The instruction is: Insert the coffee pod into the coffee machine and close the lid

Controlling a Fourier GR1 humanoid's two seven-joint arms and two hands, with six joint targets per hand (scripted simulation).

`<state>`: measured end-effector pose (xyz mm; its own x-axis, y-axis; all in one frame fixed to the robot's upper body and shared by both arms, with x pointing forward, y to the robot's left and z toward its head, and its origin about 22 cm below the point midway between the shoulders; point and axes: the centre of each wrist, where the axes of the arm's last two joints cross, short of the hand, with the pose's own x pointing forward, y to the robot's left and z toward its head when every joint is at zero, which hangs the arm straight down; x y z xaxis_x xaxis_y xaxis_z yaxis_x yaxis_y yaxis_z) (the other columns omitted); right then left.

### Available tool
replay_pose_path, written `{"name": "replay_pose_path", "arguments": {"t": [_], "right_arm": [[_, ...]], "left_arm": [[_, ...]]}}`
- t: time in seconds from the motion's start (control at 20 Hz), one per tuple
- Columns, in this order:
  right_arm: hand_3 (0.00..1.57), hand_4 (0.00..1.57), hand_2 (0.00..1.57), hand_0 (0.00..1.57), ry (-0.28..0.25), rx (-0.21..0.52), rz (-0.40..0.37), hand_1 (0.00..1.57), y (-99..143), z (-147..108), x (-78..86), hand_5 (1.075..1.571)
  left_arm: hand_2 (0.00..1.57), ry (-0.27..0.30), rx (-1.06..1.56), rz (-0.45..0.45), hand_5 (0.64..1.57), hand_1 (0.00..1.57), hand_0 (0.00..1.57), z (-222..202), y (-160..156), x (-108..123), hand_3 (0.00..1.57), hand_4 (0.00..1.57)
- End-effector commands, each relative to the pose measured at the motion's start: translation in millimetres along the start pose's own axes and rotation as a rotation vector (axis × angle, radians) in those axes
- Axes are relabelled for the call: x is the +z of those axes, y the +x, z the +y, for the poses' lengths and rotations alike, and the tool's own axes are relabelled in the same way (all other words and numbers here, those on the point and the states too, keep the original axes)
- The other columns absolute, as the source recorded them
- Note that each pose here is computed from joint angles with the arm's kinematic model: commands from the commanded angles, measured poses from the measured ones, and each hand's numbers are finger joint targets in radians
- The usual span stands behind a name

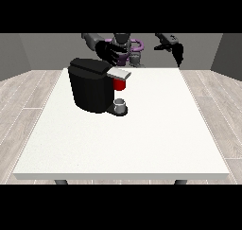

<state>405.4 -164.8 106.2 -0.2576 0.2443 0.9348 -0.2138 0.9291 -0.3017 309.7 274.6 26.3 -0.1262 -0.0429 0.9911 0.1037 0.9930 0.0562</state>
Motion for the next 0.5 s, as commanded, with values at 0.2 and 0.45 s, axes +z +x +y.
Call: {"name": "replay_pose_path", "arguments": {"t": [0.2, 0.45], "right_arm": [[0.0, 0.07, 0.0, 0.0, 0.028, 0.007, -0.024, 0.0, -2, 6, -2.1, 1.571], [0.0, 0.13, 0.0, 0.0, 0.116, -0.07, -0.103, 0.0, 9, 48, 0.6, 1.571]], "left_arm": [[0.0, -0.007, 0.003, 0.031, 1.571, 0.0, 0.0, 14, 2, 6, 0.0, 0.15], [0.0, 0.017, -0.002, -0.015, 1.571, 0.0, 0.0, -5, -17, 10, 0.0, 0.2]]}}
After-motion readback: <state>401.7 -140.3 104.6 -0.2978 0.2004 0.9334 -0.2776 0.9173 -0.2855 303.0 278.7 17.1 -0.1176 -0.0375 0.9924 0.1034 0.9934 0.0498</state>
